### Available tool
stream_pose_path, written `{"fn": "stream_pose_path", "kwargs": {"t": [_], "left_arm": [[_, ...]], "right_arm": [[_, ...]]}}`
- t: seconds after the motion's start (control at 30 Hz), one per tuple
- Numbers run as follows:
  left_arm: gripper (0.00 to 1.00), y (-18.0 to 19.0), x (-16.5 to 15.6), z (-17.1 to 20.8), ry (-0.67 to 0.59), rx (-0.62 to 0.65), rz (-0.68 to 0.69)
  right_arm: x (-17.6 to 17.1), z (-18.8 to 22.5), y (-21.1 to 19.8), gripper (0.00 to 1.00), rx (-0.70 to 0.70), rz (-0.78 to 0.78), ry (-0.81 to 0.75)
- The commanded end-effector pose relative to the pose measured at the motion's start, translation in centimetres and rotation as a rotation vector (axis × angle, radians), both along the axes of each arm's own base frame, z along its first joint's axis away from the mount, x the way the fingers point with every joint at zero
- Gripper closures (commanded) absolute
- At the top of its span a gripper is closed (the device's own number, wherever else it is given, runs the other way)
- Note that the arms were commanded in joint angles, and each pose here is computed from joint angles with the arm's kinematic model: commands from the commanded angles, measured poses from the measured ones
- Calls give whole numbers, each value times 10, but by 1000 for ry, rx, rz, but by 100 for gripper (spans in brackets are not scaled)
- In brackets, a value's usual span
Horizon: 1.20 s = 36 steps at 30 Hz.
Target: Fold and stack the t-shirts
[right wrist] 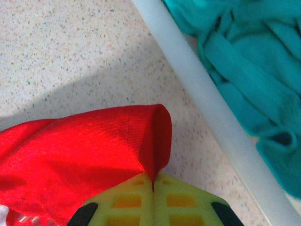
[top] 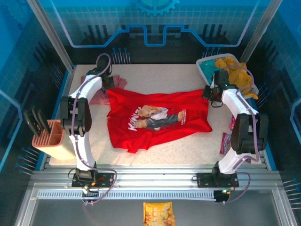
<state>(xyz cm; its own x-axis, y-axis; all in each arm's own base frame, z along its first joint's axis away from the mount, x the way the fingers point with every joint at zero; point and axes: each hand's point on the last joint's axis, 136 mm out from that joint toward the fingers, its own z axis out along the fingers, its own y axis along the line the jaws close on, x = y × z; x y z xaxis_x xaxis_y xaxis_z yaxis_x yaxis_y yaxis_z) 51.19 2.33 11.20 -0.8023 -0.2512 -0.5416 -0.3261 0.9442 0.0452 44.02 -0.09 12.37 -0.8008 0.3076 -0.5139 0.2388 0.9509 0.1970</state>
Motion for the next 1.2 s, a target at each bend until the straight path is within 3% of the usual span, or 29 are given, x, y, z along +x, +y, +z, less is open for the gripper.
{"fn": "stream_pose_path", "kwargs": {"t": [0.0,0.1,0.17,0.23,0.27,0.43,0.47,0.5,0.63,0.8,1.0,1.17], "left_arm": [[100,20,-4,5,2,29,68],[99,24,-4,2,1,16,79],[93,23,-4,5,-2,5,78],[81,18,-5,11,-12,-25,71],[70,14,-6,15,-18,-39,64],[25,5,-24,43,-33,-73,41],[20,2,-30,49,-36,-77,34],[19,-1,-36,55,-33,-80,28],[18,-21,-66,70,-9,-91,-17],[21,-54,-113,66,37,-164,-84],[27,-83,-168,57,74,-264,-123],[29,-92,-199,49,100,-316,-134]], "right_arm": [[18,5,-3,100,-48,13,-5],[28,0,-6,100,-65,11,6],[33,-2,-4,99,-60,23,21],[36,-1,1,88,-51,45,32],[36,2,4,79,-49,58,31],[22,29,23,19,-43,132,-31],[18,36,26,6,-50,142,-41],[13,42,30,1,-45,159,-44],[-14,61,59,0,-41,253,-40],[-71,59,125,1,46,458,-5],[-137,34,196,11,125,681,20],[-165,6,242,26,221,787,46]]}}
